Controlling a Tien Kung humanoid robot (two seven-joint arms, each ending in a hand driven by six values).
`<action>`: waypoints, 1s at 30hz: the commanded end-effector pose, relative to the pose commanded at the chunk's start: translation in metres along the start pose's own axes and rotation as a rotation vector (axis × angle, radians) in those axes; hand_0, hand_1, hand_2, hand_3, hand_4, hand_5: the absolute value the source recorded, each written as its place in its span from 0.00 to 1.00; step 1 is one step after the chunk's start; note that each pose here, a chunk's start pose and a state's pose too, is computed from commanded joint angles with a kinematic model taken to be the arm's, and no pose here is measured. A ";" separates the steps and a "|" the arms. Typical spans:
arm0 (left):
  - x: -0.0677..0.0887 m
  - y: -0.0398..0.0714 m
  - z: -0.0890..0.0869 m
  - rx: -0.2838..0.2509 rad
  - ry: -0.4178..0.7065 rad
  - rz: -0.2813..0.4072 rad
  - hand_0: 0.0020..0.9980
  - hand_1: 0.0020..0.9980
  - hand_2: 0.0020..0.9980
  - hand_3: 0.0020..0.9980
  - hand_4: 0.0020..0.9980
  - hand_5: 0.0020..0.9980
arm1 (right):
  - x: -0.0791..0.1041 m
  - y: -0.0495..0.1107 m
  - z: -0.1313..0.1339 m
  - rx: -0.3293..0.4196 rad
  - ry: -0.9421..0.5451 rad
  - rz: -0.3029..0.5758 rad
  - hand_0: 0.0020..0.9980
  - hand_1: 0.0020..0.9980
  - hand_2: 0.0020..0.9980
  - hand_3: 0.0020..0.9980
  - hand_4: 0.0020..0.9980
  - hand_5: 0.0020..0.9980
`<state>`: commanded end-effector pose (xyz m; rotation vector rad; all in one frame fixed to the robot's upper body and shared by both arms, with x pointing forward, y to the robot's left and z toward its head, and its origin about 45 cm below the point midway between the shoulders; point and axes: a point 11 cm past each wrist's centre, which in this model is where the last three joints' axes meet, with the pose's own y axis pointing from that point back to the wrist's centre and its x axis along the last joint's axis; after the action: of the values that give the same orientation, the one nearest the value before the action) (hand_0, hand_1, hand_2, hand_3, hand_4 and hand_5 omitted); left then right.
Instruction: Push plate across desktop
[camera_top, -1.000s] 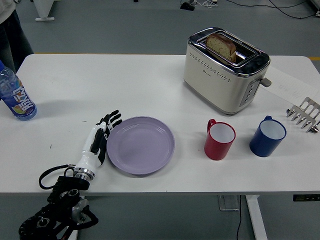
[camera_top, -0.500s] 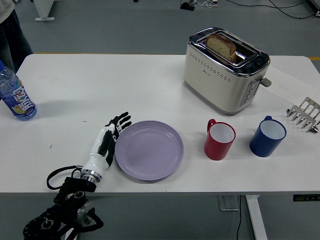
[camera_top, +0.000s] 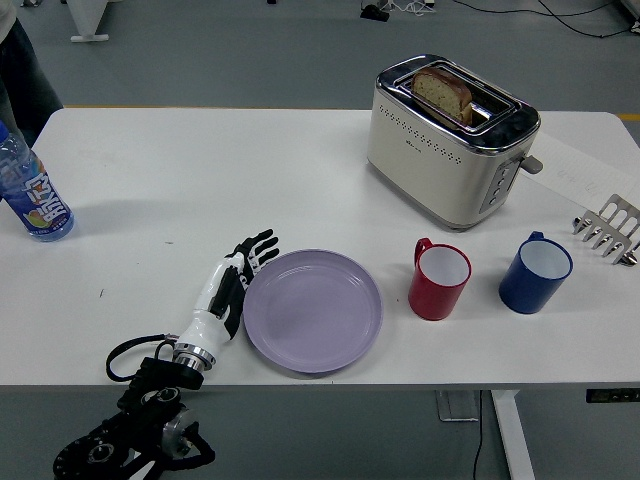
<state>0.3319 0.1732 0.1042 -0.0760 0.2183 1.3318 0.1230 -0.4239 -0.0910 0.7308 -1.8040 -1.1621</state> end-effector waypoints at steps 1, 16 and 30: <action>-0.001 0.000 0.000 -0.001 0.000 -0.002 0.84 0.85 0.87 0.84 0.51 1.00 | 0.000 0.000 0.000 0.000 0.000 0.000 0.65 0.61 0.67 0.57 0.33 0.25; 0.015 -0.014 0.023 -0.062 -0.007 0.050 0.84 0.84 0.87 0.83 0.51 1.00 | 0.000 0.000 -0.001 0.002 -0.001 0.000 0.65 0.61 0.67 0.57 0.33 0.25; 0.043 -0.016 0.062 -0.125 -0.048 0.126 0.81 0.79 0.80 0.76 0.51 1.00 | 0.005 -0.002 0.003 0.005 -0.018 0.001 0.65 0.61 0.67 0.57 0.33 0.25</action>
<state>0.3638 0.2215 0.1547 -0.1374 0.1002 1.4703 0.1179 -0.4272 -0.0917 0.7244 -1.8234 -1.1671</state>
